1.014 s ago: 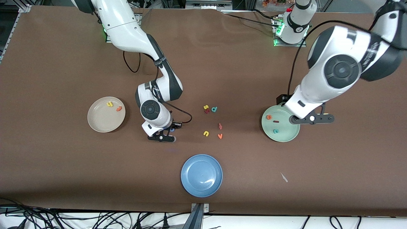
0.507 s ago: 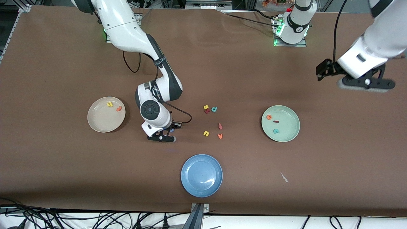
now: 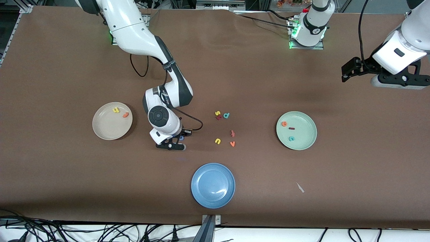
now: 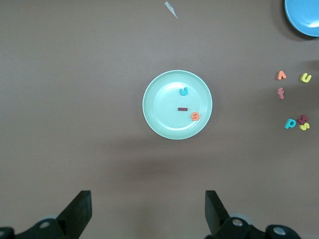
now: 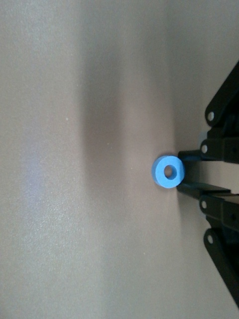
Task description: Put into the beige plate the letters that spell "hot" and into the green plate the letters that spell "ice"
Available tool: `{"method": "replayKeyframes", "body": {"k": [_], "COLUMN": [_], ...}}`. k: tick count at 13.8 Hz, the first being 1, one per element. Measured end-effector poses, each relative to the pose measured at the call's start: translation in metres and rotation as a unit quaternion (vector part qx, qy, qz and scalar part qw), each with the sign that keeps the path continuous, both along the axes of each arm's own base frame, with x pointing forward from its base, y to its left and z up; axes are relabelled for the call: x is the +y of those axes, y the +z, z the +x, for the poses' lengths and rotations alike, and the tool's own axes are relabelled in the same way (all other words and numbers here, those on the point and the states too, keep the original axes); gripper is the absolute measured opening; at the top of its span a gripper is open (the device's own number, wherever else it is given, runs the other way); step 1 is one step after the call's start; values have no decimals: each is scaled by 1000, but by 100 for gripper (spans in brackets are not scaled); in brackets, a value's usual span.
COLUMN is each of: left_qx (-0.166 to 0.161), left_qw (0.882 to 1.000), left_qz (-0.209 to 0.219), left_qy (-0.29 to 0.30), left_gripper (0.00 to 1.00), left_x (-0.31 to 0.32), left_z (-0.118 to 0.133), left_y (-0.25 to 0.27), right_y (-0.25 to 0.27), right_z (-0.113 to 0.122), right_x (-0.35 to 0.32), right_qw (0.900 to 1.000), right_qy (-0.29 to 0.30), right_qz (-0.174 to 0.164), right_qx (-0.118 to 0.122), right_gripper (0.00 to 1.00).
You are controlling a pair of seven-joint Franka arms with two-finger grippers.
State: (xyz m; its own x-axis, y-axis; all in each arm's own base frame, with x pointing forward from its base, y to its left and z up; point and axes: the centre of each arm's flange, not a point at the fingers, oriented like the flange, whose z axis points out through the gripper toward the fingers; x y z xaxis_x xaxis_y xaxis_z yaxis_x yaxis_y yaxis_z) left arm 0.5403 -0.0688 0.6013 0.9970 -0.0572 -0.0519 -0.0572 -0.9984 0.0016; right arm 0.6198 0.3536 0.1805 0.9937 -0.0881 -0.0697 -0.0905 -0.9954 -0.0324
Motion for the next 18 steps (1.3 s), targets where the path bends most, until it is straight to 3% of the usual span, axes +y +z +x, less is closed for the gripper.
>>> {"method": "replayKeyframes", "body": {"k": [1, 6, 7, 18], "left_qx": [0, -8, -8, -9], "left_qw": [1000, 1000, 1000, 1000], "left_qz": [1, 19, 20, 20], "left_qy": [0, -2, -3, 0], "left_gripper": [100, 100, 100, 100], "left_x": [1, 3, 3, 5], "left_z": [1, 5, 5, 8], "left_y": [0, 3, 4, 5], "right_y": [0, 0, 0, 6], "right_z": [0, 0, 0, 14], "right_x": [0, 0, 0, -15], "right_qw": [1000, 1000, 1000, 1000], "right_qy": [0, 0, 0, 4], "right_qz": [0, 1, 1, 6], "right_qx": [0, 0, 0, -8], "right_gripper": [26, 74, 79, 74]}}
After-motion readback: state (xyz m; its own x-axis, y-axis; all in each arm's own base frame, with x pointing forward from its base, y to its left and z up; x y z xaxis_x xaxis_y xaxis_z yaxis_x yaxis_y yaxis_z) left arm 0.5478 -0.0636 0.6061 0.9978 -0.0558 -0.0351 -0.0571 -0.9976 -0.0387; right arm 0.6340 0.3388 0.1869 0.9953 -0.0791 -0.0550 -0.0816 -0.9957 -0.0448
